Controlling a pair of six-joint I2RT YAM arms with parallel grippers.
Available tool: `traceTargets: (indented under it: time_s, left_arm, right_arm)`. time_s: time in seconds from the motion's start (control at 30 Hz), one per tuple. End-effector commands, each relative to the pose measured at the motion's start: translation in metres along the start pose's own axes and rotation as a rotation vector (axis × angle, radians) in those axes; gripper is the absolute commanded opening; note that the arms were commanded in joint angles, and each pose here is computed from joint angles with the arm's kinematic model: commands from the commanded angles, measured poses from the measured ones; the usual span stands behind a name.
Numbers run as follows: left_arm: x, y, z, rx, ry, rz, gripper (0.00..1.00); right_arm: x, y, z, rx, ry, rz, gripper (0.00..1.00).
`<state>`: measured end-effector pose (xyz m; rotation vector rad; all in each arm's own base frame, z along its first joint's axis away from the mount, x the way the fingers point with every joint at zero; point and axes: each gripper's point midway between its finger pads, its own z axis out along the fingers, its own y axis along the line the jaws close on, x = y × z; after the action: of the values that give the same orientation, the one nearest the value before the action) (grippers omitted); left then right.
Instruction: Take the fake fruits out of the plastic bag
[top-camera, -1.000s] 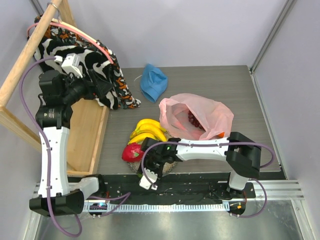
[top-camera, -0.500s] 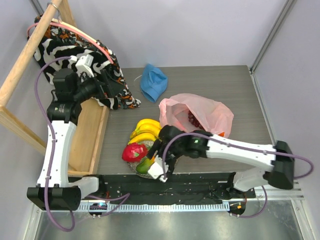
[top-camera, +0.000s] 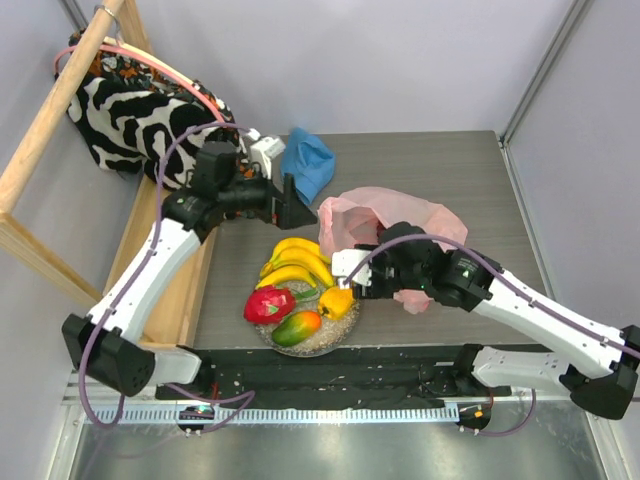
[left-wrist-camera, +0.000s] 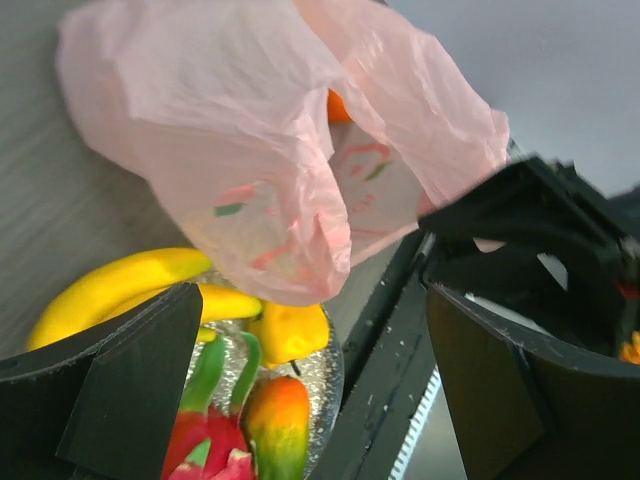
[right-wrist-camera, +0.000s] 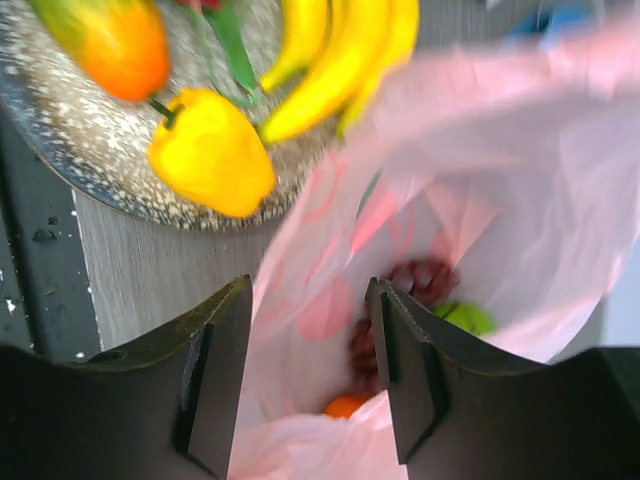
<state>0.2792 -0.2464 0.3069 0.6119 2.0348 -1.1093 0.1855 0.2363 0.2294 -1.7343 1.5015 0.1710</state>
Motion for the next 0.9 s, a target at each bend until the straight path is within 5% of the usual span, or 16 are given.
traceTargets:
  time_s: [0.0, 0.13, 0.23, 0.27, 0.37, 0.63, 0.73, 0.87]
  left_arm:
    - [0.007, -0.018, 0.032, 0.122, 0.072, -0.048, 1.0]
    - [0.009, -0.004, 0.07, 0.117, 0.13, -0.111, 0.94]
    - [0.006, 0.0, 0.092, 0.126, 0.145, -0.136, 0.71]
    - [0.0, -0.001, 0.096, 0.135, 0.137, -0.125, 0.62]
    - [0.002, 0.001, 0.113, 0.144, 0.157, -0.109, 0.0]
    - [-0.033, -0.051, 0.135, 0.24, 0.128, 0.081, 0.0]
    - [-0.069, -0.06, 0.138, 0.241, 0.048, 0.147, 0.0]
    - [-0.094, -0.068, 0.134, 0.239, -0.014, 0.197, 0.0]
  right_arm:
    - [0.05, -0.023, -0.01, 0.163, 0.103, 0.294, 0.56]
    - [0.084, -0.034, -0.012, 0.233, 0.196, 0.369, 0.54]
    - [0.12, -0.046, -0.013, 0.347, 0.329, 0.42, 0.47]
    - [0.135, -0.054, -0.017, 0.403, 0.389, 0.432, 0.45]
    - [0.177, -0.081, -0.035, 0.543, 0.515, 0.441, 0.43]
    - [0.268, -0.186, -0.097, 0.844, 0.638, 0.557, 0.41]
    - [0.27, -0.245, -0.126, 0.995, 0.608, 0.563, 0.41]
    - [0.2, -0.305, -0.165, 1.05, 0.359, 0.566, 0.43]
